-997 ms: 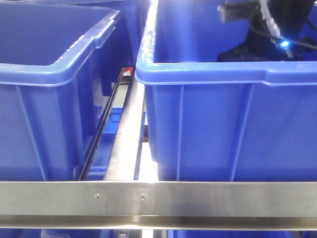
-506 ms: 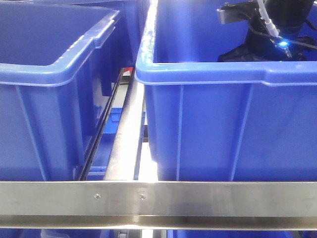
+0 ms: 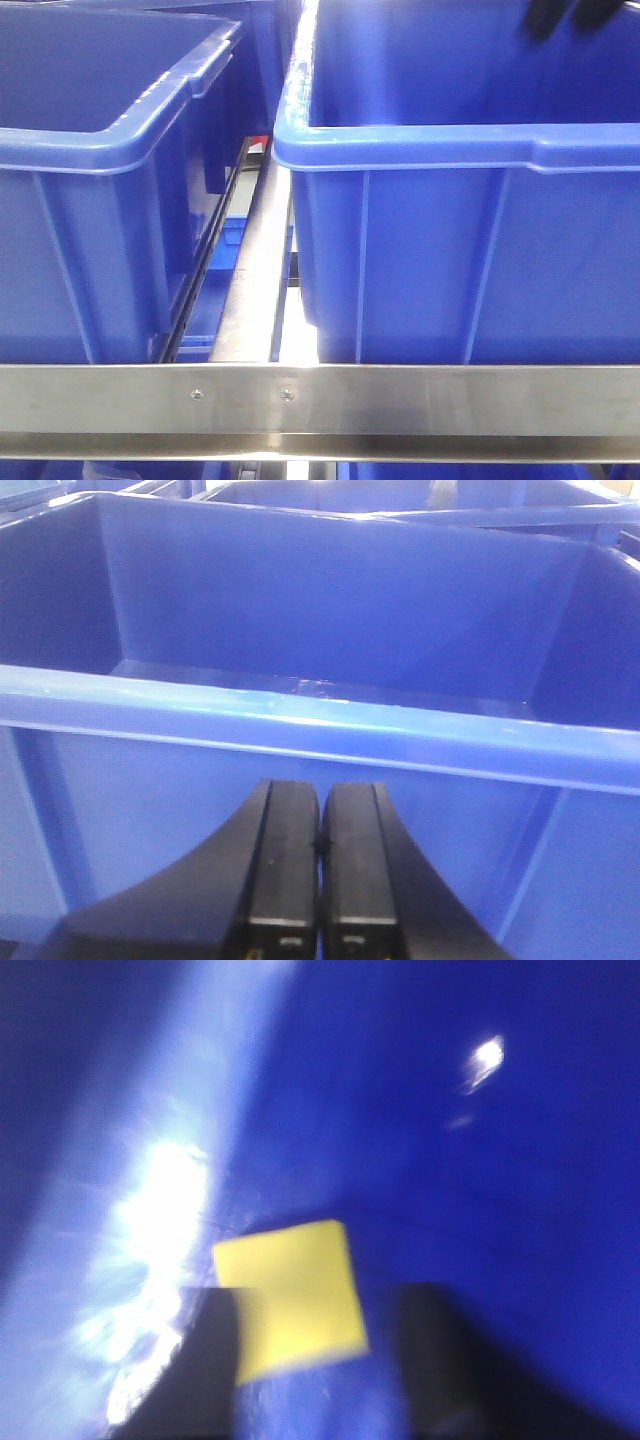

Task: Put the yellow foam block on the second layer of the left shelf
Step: 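Move the right gripper over a blue bin and lower the cube, then open the right gripper to release the cube into the bin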

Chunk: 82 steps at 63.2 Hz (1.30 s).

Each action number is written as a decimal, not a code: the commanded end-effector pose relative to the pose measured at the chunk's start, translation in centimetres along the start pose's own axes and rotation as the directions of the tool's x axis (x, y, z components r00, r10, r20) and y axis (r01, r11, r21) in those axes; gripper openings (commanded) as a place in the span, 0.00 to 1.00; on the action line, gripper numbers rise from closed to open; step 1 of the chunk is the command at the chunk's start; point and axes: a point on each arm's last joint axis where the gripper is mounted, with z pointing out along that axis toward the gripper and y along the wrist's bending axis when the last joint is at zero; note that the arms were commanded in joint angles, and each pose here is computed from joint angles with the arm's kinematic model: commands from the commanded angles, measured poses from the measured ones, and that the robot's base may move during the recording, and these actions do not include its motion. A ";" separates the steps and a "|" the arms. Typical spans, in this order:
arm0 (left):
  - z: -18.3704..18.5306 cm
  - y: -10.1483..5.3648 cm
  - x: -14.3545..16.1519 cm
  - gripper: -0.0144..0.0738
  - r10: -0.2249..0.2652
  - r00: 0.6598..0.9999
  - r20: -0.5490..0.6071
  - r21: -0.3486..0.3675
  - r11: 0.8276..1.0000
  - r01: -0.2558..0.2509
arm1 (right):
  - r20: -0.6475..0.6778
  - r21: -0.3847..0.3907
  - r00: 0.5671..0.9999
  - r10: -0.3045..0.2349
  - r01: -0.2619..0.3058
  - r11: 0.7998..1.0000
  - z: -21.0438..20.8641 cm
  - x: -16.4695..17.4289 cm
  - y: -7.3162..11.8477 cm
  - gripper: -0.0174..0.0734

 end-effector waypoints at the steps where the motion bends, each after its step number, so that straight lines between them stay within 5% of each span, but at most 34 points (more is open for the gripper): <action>1: 0.1 -0.1 0.1 0.32 -0.007 0.998 0.055 0.022 1.000 0.006 | 0.153 0.010 0.988 -0.010 0.008 1.000 -4.6 0.0 -0.5 0.26; 32: 0.1 -0.1 0.1 0.32 -0.007 0.998 0.055 0.022 1.000 0.006 | 0.403 -0.007 0.915 0.002 0.002 1.000 -12.6 14.6 -0.9 0.26; 44: 0.1 -0.1 0.1 0.32 -0.007 0.998 0.055 0.022 1.000 0.006 | 0.523 -0.007 0.852 0.013 -0.011 1.000 -14.9 19.3 -1.1 0.26; 59: 0.1 -0.1 0.1 0.32 -0.007 0.998 0.055 0.022 1.000 0.006 | 0.623 -0.006 0.782 0.021 -0.023 1.000 -17.1 21.3 -1.3 0.26; 82: 0.1 -0.1 0.1 0.32 -0.007 0.998 0.055 0.022 1.000 0.006 | 0.625 0.002 0.780 0.014 -0.019 1.000 -17.1 21.3 -1.3 0.26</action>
